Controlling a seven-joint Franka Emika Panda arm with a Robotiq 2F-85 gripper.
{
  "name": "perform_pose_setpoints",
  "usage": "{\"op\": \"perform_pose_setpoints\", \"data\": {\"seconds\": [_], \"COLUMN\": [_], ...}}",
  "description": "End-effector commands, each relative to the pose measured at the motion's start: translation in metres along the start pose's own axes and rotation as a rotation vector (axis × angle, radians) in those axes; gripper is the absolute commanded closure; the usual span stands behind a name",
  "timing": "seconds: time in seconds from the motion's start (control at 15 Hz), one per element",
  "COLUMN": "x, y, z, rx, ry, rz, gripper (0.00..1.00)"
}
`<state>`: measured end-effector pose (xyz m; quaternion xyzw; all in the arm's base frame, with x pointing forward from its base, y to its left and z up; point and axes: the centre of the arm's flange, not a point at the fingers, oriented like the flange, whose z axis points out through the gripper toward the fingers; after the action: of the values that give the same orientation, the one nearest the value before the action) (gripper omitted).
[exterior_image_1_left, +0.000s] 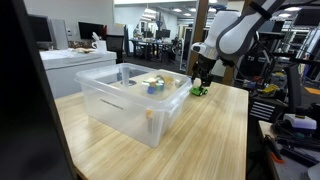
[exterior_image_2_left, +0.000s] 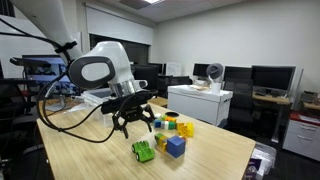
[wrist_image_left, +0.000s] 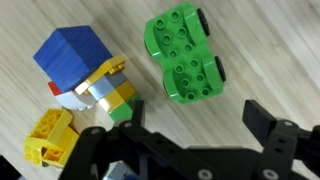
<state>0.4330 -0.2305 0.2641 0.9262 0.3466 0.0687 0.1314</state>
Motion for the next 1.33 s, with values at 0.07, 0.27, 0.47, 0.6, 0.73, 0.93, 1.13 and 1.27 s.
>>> {"op": "perform_pose_setpoints", "data": {"seconds": [0.07,0.27,0.47,0.6,0.73,0.93,1.13,1.27], "x": [-0.027,-0.036,-0.059,-0.071,-0.077,-0.073,-0.069,-0.068], "y": [0.028,0.03,0.034,0.032,0.026,0.016,0.013,0.013], "z": [0.005,0.019,0.037,0.045,0.051,0.057,0.058,0.059], "rx": [0.019,0.034,0.056,0.072,0.093,0.118,0.122,0.122], "ry": [0.061,0.065,0.056,0.051,0.056,0.07,0.079,0.077], "rz": [-0.236,-0.328,-0.364,-0.372,-0.376,-0.387,-0.402,-0.41], "gripper": [0.0,0.0,0.0,0.0,0.0,0.0,0.25,0.33]}}
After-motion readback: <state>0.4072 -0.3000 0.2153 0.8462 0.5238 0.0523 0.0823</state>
